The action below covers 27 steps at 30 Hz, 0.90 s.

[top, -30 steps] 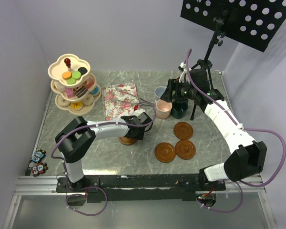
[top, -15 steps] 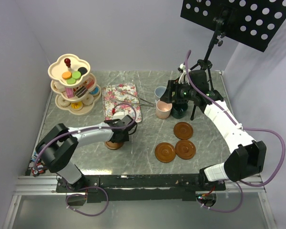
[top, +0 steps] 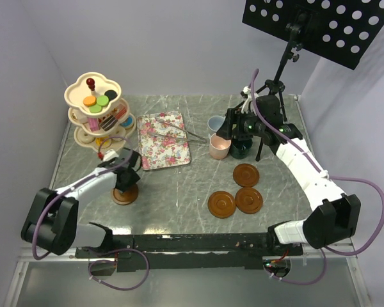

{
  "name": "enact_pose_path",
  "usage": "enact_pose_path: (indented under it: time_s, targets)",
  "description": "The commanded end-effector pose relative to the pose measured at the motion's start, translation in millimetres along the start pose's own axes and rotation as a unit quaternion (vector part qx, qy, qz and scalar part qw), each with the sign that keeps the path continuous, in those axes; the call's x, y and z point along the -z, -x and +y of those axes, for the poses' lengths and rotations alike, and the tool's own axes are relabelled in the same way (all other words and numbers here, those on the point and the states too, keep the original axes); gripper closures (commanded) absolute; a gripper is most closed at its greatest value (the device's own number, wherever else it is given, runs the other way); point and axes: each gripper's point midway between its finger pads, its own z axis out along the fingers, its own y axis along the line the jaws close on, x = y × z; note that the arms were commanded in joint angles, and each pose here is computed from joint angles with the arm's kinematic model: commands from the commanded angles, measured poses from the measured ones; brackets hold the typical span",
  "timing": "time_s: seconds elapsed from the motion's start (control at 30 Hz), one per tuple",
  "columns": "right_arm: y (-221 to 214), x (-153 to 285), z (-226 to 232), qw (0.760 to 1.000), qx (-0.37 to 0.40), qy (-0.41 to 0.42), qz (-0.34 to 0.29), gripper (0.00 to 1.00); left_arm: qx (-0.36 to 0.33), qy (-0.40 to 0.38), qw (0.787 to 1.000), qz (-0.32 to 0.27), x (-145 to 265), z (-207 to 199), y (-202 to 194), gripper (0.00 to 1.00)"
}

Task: Serve the afternoon tea
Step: Move the coaster to the center of the board.

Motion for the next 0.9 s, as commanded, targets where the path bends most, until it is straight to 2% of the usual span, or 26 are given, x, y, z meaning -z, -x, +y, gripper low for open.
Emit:
enact_pose_path:
  time_s: [0.0,0.23,0.3,0.63,0.87]
  targets:
    - [15.7,18.2,4.9,0.999,0.028,-0.003,-0.043,0.23,0.018,0.091,0.995,0.018,-15.5,62.6,2.7,0.49]
    - [11.8,26.7,1.6,0.998,0.036,-0.017,-0.05,0.23,0.092,0.106,0.99,-0.019,-28.9,85.6,70.0,0.49]
    - [11.0,27.9,0.6,0.998,0.037,-0.02,-0.051,0.23,0.111,0.103,0.988,-0.014,-37.4,93.0,84.8,0.5]
    - [14.2,34.7,-6.8,0.996,0.047,-0.042,-0.063,0.23,0.112,0.135,0.984,-0.031,-68.1,109.2,148.3,0.53]
    - [12.8,32.0,-12.1,0.996,0.045,-0.053,-0.054,0.22,0.104,0.146,0.983,-0.044,-89.1,105.4,187.1,0.53]
